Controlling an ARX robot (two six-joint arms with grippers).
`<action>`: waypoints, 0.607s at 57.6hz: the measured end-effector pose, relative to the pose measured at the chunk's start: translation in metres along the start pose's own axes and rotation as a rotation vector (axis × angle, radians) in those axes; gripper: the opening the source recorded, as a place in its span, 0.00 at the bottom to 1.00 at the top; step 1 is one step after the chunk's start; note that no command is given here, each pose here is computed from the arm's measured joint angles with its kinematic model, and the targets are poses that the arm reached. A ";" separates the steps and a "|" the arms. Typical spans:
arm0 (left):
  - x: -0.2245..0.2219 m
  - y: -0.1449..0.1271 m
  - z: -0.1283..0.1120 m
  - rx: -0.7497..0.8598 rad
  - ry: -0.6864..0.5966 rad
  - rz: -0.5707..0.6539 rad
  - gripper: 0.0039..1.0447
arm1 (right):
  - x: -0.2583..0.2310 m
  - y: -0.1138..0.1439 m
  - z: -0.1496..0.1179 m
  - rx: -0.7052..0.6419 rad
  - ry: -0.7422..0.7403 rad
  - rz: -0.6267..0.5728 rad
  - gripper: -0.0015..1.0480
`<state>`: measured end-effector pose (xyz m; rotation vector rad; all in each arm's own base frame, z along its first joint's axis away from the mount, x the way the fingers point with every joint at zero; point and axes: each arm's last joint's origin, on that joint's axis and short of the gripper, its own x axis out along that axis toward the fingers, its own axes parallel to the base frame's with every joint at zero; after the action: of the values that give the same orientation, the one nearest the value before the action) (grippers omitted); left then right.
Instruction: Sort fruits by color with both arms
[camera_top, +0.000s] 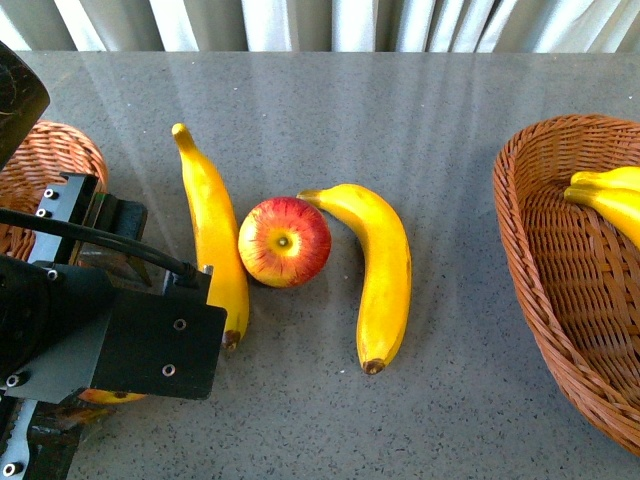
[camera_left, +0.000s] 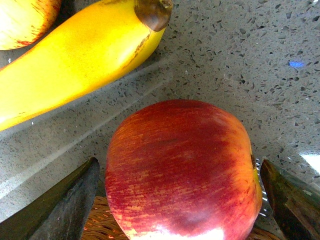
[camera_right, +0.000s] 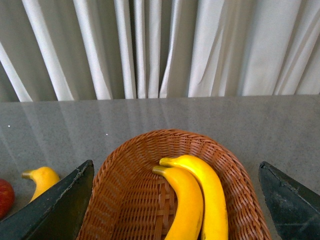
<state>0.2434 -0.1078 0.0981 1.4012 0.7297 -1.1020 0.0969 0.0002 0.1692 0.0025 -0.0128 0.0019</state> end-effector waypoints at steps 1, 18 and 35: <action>0.001 0.000 0.000 -0.001 0.001 -0.001 0.91 | 0.000 0.000 0.000 0.000 0.000 0.000 0.91; 0.002 0.000 0.000 -0.002 0.002 0.006 0.91 | 0.000 0.000 0.000 0.000 0.000 0.000 0.91; 0.002 -0.001 0.000 0.008 -0.001 0.005 0.86 | 0.000 0.000 0.000 0.000 0.000 0.000 0.91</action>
<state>0.2435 -0.1077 0.0958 1.4084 0.7214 -1.1030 0.0969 0.0002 0.1692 0.0025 -0.0128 0.0019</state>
